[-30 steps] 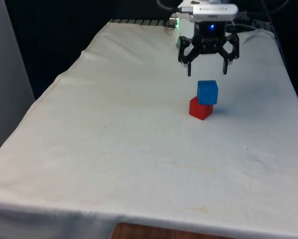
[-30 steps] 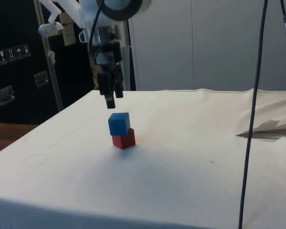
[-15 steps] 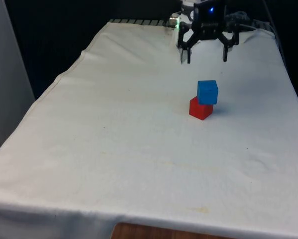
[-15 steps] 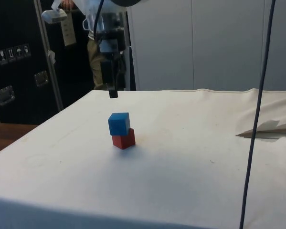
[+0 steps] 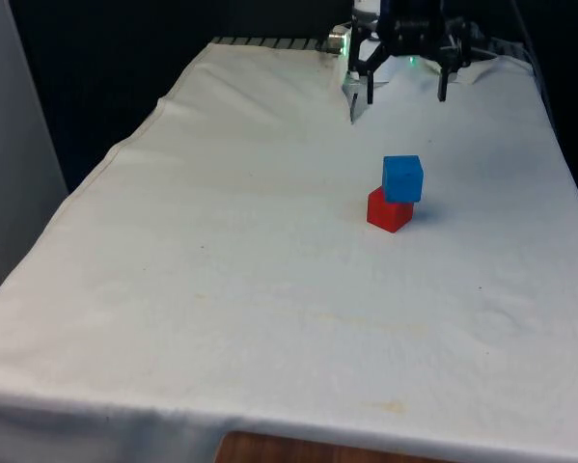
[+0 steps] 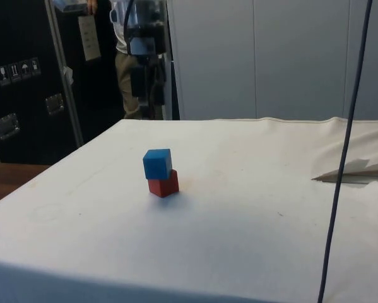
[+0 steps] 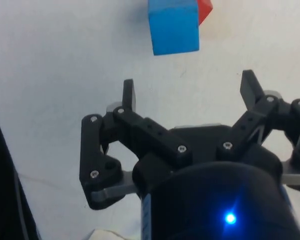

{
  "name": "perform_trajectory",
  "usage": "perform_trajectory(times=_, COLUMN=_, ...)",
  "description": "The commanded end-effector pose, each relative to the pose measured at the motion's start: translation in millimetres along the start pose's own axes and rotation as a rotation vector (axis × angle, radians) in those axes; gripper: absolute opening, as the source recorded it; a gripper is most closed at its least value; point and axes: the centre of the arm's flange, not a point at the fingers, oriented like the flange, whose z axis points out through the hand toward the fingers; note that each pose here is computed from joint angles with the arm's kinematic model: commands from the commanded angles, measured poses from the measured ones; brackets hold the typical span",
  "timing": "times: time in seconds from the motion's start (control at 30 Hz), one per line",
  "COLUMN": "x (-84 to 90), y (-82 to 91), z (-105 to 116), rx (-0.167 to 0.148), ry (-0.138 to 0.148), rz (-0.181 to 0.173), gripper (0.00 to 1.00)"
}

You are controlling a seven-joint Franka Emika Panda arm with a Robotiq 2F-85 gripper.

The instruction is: Stack the two cubes.

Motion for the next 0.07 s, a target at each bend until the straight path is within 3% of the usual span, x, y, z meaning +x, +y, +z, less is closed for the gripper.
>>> perform_trajectory(times=0.0, x=-0.1, y=0.1, z=-0.4, rx=-0.007, ry=0.009, rz=0.007, gripper=1.00)
perform_trajectory(times=0.03, x=0.0, y=0.0, z=-0.6, rx=0.000, ry=0.001, rz=0.002, gripper=1.00)
